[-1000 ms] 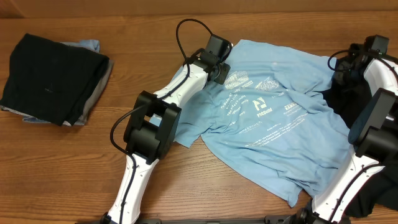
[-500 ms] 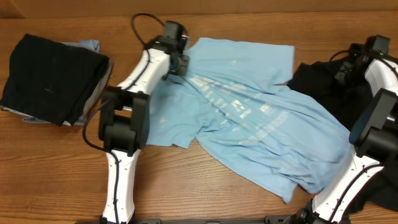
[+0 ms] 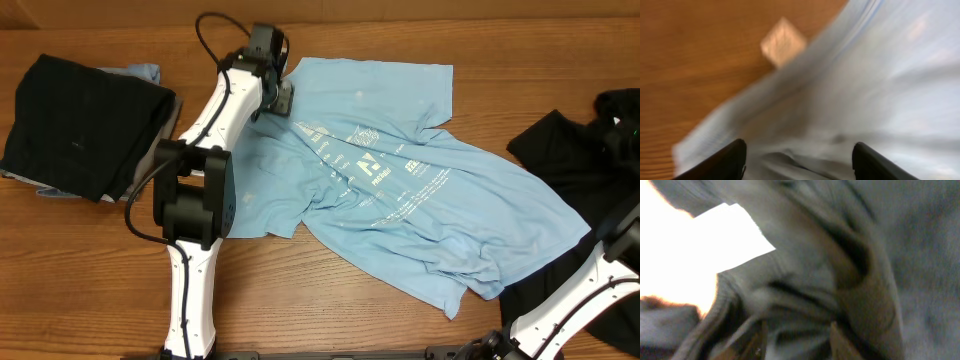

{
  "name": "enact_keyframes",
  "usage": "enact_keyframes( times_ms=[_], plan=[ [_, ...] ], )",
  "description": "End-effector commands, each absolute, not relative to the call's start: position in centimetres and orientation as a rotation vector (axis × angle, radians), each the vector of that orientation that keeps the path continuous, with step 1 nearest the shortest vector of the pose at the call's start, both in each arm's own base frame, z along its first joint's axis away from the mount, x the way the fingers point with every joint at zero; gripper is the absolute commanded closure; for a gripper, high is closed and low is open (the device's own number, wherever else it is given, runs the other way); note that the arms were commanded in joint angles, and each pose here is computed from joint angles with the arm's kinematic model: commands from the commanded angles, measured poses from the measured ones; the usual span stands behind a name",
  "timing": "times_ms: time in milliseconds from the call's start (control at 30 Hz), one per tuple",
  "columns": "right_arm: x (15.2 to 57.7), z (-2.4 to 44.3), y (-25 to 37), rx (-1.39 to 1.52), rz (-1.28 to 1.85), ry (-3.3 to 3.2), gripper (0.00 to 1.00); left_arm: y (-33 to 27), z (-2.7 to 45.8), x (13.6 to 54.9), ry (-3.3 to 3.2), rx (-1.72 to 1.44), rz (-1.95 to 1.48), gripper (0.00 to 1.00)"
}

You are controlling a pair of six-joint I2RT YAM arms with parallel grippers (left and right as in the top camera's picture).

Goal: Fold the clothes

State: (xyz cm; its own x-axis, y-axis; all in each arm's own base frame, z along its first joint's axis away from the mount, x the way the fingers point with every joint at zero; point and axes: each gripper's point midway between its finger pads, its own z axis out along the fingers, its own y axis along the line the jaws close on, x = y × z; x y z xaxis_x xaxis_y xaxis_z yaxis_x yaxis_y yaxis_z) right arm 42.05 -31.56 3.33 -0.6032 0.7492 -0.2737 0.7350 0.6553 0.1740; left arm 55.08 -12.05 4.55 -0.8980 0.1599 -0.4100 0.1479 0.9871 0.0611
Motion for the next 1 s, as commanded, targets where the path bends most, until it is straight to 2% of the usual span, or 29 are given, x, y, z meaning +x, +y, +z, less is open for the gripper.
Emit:
enact_keyframes(
  times_ms=[0, 33, 167, 233, 267, 300, 400, 633, 833, 967],
  plan=[
    [46.9, 12.9, -31.6, 1.022, 0.161, 2.395, 0.49, -14.6, 21.0, 55.9, 2.401, 0.119, -0.070, 0.06],
    [47.1, 14.8, -31.3, 1.019, 0.185, 2.373, 0.49, -14.9, 22.8, 55.3, 2.380, 0.110, -0.090, 0.00],
    [45.1, 19.1, -30.3, 1.143, 0.208, 2.362, 0.51, -15.7, 26.6, 51.6, 2.386, 0.151, -0.162, 0.00],
    [42.5, 18.9, -29.4, 1.240, 0.181, 2.438, 0.64, -15.6, 27.1, 50.1, 2.418, 0.163, -0.171, 0.00],
    [41.3, 18.4, -28.8, 1.279, 0.184, 2.483, 0.83, -15.4, 27.0, 49.5, 2.440, 0.166, -0.165, 0.00],
    [40.4, 18.0, -28.3, 1.307, 0.198, 2.518, 0.96, -15.3, 26.9, 49.2, 2.449, 0.166, -0.162, 0.00],
    [37.2, 16.4, -26.2, 1.432, 0.263, 2.640, 0.96, -15.2, 26.5, 49.1, 2.465, 0.168, -0.158, 0.00],
    [33.8, 13.0, -24.7, 1.614, 0.335, 2.724, 0.96, -15.2, 26.3, 49.1, 2.469, 0.167, -0.157, 0.00],
    [24.9, 11.9, -22.6, 2.003, 0.321, 2.698, 0.96, -15.3, 26.4, 49.1, 2.468, 0.168, -0.157, 0.00],
    [21.2, 12.7, -21.7, 2.093, 0.319, 2.598, 0.96, -15.3, 26.4, 49.1, 2.469, 0.167, -0.157, 0.00]
  ],
)
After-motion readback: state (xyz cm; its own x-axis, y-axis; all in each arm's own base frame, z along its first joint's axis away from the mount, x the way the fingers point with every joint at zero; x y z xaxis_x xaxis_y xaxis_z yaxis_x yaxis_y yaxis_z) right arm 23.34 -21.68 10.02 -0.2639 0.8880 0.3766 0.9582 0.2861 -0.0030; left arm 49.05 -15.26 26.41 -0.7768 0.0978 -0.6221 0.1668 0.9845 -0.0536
